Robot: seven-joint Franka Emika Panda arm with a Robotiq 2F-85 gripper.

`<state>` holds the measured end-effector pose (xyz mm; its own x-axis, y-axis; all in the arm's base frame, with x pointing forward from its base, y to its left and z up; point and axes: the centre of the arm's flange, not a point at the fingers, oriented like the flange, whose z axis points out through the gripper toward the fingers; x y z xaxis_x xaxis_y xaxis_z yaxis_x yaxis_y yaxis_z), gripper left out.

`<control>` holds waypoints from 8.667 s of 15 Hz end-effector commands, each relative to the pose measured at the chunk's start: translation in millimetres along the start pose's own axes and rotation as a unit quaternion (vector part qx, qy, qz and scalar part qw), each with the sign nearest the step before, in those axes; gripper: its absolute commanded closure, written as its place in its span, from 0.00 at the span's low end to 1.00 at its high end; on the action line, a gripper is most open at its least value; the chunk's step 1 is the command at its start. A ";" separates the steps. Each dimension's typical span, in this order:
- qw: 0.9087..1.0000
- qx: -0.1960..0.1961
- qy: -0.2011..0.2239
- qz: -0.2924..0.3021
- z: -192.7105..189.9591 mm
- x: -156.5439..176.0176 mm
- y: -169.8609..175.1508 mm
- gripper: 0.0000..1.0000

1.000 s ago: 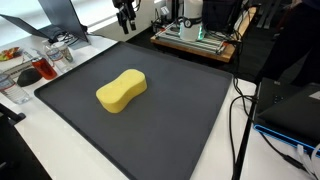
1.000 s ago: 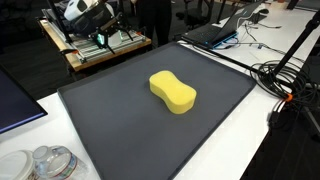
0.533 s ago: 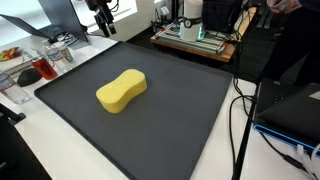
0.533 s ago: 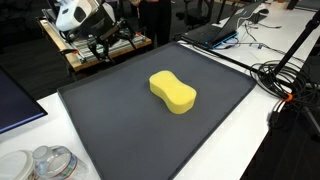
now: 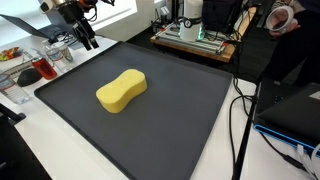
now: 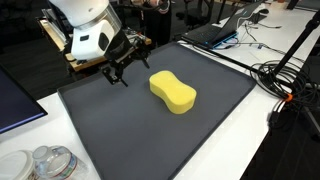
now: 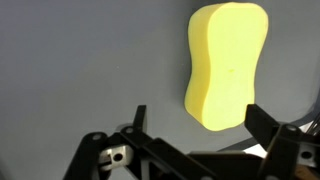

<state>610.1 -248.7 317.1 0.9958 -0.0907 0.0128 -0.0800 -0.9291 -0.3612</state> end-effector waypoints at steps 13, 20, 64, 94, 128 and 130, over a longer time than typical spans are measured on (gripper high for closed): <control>0.956 -0.057 -0.013 -0.287 -12.4 133.2 -96.5 0.00; 0.889 -0.086 -0.050 -0.447 10.1 130.9 -164.9 0.00; 0.932 -0.284 -0.173 -0.144 84.9 7.2 -292.0 0.00; 0.994 0.005 -0.072 -0.077 212.5 -28.5 -86.9 0.25; 0.920 -0.381 0.025 -0.087 -77.3 -141.2 -296.7 0.97; 0.918 -0.384 0.052 -0.084 -109.9 -153.4 -311.3 0.97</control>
<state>507.8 11.5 485.6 0.9951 0.0862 0.0474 0.0616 -0.9215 0.3835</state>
